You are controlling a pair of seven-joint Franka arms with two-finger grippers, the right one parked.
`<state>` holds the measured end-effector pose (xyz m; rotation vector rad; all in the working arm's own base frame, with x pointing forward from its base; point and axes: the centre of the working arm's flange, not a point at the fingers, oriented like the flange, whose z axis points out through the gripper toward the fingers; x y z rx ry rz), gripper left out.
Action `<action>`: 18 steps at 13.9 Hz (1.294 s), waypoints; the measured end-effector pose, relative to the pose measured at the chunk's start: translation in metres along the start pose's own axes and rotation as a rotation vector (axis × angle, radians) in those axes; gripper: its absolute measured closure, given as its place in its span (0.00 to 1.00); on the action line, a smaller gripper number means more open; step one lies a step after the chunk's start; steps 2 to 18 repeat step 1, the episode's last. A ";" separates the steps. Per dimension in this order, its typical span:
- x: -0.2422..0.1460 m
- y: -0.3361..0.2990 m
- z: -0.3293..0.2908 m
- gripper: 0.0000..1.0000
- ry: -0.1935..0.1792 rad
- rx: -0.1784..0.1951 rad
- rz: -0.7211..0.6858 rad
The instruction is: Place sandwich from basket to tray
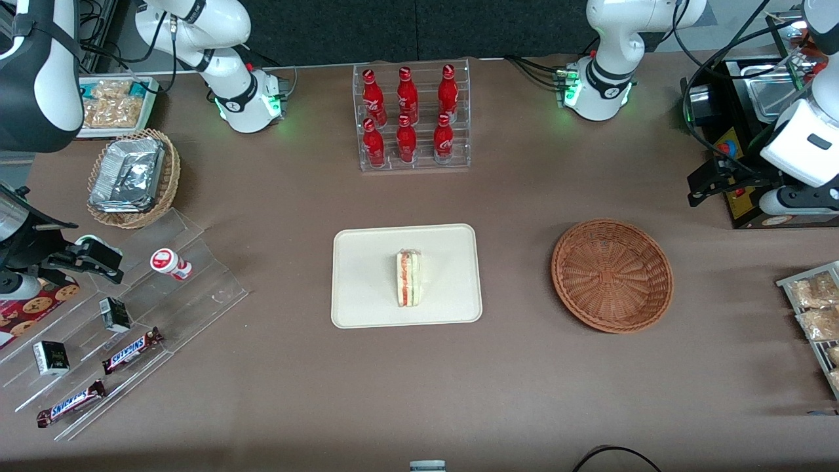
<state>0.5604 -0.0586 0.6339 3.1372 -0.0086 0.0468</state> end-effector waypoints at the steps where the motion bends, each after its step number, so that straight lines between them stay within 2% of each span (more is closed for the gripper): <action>1: 0.000 0.000 0.000 0.00 -0.001 0.000 0.000; 18: 0.000 0.000 0.000 0.00 -0.001 0.000 0.000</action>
